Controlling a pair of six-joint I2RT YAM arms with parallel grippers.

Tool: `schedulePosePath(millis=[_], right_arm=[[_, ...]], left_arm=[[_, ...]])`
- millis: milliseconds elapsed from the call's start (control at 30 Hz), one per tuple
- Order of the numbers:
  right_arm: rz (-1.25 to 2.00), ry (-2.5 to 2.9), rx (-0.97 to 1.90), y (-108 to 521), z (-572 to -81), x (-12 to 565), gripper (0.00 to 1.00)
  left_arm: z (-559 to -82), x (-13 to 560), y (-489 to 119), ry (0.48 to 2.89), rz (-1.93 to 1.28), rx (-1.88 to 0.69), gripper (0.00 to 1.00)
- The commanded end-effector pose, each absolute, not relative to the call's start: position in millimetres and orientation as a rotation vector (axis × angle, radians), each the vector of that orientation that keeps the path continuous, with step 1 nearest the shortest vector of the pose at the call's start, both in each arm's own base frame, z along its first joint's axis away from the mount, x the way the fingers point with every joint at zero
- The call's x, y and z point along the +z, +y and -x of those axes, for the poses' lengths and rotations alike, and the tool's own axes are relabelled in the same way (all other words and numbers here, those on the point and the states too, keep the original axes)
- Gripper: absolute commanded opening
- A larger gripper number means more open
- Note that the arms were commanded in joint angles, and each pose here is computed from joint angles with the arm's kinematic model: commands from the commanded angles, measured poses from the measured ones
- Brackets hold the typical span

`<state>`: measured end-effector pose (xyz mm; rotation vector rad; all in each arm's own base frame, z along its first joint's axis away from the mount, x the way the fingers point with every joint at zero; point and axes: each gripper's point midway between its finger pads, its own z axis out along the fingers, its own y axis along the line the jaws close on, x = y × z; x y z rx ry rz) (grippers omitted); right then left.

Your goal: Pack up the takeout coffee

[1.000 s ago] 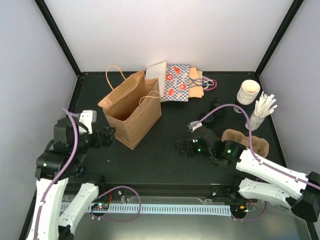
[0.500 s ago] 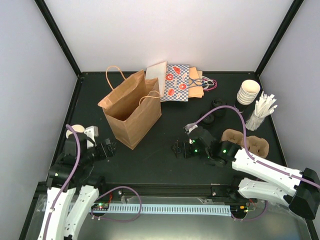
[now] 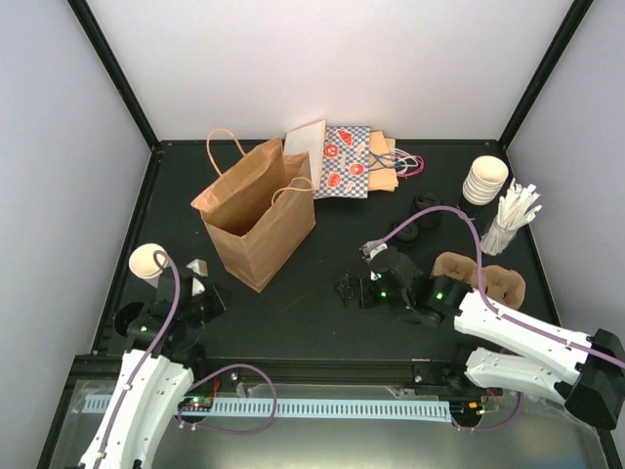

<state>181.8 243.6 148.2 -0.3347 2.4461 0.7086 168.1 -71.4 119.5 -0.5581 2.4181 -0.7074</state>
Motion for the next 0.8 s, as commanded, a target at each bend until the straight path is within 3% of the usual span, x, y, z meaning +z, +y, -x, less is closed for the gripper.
schedulePosePath(millis=[0, 767], right_arm=[[0.289, 2.409, 0.701, 238.2, -187.0, 154.4, 1.0], [0.238, 2.344, 0.655, 220.9, -194.8, 168.2, 1.0]], left_arm=[[-195.5, 113.6, -89.7, 2.325, 0.592, -0.886, 0.02], [-246.5, 83.2, -119.2, 2.2, 0.695, -1.103, 0.01]])
